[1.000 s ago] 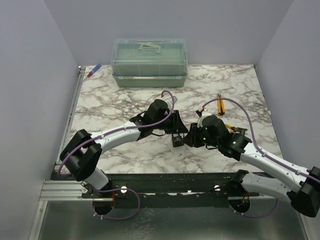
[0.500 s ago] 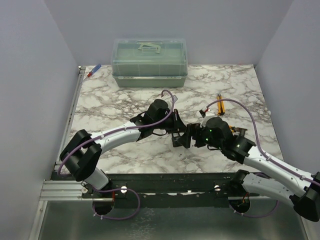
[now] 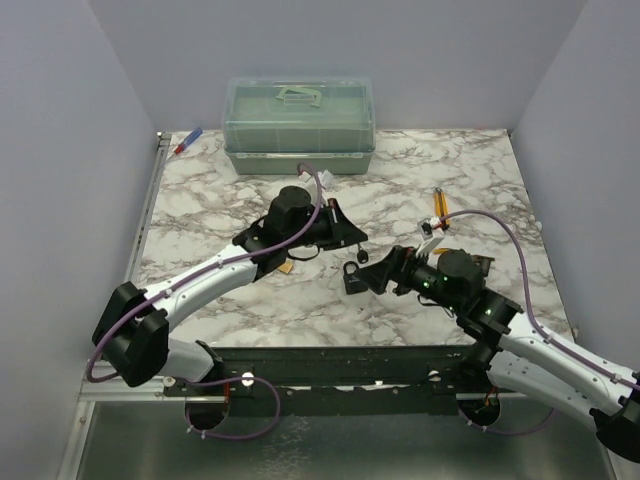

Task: Unlock with the key

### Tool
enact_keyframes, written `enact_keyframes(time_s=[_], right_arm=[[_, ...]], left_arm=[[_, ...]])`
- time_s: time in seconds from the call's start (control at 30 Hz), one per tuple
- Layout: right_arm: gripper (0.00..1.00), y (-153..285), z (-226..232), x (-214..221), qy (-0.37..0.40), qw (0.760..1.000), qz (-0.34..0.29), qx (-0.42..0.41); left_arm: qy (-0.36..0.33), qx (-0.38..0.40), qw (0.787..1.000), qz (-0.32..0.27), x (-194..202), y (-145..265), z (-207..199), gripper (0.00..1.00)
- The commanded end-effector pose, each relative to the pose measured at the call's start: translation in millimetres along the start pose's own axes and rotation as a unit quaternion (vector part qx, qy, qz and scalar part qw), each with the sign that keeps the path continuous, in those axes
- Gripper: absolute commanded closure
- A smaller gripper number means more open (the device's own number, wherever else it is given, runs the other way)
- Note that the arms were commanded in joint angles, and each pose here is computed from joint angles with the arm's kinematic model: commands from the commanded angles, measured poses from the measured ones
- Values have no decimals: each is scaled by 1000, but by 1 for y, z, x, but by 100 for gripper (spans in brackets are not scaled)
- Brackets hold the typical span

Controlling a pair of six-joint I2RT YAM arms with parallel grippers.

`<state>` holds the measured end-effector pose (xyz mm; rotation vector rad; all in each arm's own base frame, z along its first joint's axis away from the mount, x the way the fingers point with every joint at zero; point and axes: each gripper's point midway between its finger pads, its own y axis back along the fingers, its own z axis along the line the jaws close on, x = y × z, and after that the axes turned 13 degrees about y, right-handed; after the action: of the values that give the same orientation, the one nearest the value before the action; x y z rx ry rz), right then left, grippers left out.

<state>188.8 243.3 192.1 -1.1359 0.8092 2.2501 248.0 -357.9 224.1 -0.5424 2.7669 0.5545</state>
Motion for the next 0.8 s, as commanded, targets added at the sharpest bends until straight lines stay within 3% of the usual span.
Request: enact_keyframes(time_s=[0.0,0.23,0.77], right_arm=[[1,6,38,-33,-38,993,-68,-87],[18,26,63,-62,-53,971,-160,-169],[45,26,90,-97,-47,956,-196,-215]], left_arm=[[-15,43,998,-33,-20,20,-35,100],[-14,93,995,-30,-19,42,-64,100],[-7,152,988,-22,-14,66,-97,100]])
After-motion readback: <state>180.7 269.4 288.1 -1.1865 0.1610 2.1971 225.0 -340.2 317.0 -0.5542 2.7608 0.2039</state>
